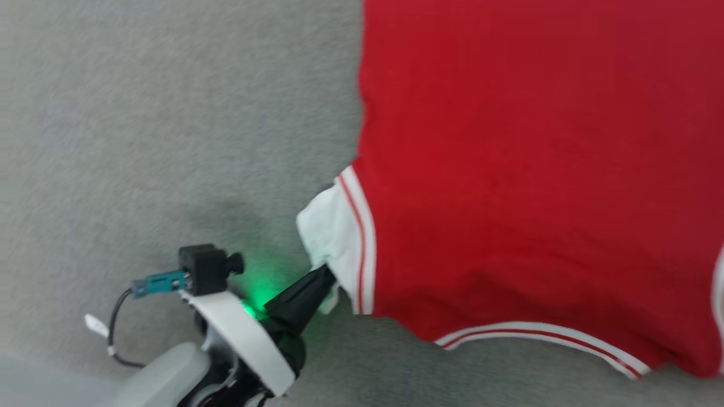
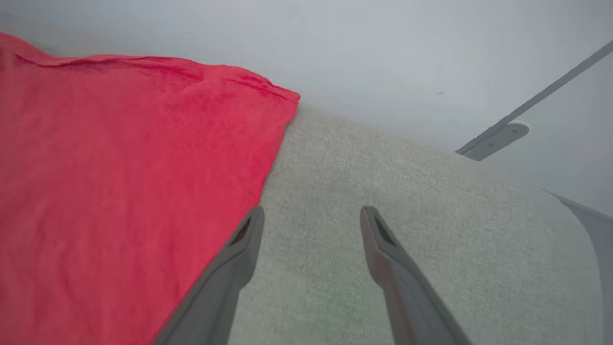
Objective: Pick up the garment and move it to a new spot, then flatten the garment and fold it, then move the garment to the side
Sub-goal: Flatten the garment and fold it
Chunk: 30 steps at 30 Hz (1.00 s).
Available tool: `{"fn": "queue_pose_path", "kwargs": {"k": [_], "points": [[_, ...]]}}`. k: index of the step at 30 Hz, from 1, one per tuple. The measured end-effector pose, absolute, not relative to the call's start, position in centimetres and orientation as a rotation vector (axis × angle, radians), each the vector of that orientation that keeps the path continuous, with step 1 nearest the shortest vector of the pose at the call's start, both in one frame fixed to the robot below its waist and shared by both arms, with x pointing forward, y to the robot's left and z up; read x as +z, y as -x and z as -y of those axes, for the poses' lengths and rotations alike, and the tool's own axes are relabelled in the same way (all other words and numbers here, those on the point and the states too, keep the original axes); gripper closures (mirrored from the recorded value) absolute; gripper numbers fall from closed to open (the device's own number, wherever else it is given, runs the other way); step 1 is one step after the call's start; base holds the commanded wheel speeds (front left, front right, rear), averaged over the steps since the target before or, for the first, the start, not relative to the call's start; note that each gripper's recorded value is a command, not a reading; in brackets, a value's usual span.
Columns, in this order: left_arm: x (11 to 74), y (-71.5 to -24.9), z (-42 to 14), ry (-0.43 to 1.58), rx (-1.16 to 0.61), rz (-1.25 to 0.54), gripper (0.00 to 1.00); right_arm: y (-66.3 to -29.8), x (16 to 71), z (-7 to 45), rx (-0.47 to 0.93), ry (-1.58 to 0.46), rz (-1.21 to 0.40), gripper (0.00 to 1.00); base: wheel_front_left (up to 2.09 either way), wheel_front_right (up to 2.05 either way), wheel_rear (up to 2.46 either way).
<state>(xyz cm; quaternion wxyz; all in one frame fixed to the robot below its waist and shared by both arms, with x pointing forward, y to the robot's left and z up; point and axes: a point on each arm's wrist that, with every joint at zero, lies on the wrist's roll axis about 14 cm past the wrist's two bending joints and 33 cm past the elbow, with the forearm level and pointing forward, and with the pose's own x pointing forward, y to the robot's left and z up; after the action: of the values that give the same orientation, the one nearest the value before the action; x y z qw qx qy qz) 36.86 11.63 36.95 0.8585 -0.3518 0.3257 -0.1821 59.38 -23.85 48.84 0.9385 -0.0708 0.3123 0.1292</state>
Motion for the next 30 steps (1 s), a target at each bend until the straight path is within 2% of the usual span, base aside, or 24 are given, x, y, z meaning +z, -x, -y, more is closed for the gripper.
{"fn": "queue_pose_path", "kwargs": {"k": [5,8,13,22,23,24,25,26,30], "points": [[37.8,-37.4,-11.6,0.744,-0.375,-0.645,1.00,-65.0,44.5,21.8,0.231,0.146,-0.790,0.00,0.00,0.00,0.00],[39.2,-37.5,-11.5,0.759,-0.383,-0.608,1.00,-67.1,41.5,19.9,0.236,0.129,-0.872,0.00,0.00,0.00,0.00],[39.7,-37.1,-12.5,0.741,-0.366,-0.606,1.00,-68.9,38.4,17.8,0.243,0.118,-0.936,0.00,0.00,0.00,0.00],[39.1,-37.0,-12.1,0.727,-0.386,-0.636,1.00,-71.0,35.7,17.3,0.196,0.069,-1.035,0.00,0.00,0.00,0.00],[38.9,-37.0,-12.0,0.726,-0.389,-0.642,1.00,-71.0,35.4,17.0,0.200,0.062,-1.049,0.10,0.00,0.00,0.00],[38.8,-37.0,-12.0,0.724,-0.391,-0.646,1.00,-71.0,35.2,16.7,0.204,0.061,-1.063,0.60,0.00,0.00,0.00],[38.8,-37.0,-12.0,0.724,-0.391,-0.645,1.00,-70.9,35.1,16.5,0.210,0.078,-1.073,0.90,0.00,0.00,0.00],[38.8,-37.1,-12.0,0.723,-0.391,-0.645,1.00,-70.9,35.0,16.3,0.214,0.088,-1.076,1.00,0.00,0.00,0.00],[38.6,-37.2,-12.0,0.723,-0.395,-0.649,1.00,-70.8,34.9,15.8,0.234,0.088,-1.077,1.00,0.00,0.00,0.00]]}}
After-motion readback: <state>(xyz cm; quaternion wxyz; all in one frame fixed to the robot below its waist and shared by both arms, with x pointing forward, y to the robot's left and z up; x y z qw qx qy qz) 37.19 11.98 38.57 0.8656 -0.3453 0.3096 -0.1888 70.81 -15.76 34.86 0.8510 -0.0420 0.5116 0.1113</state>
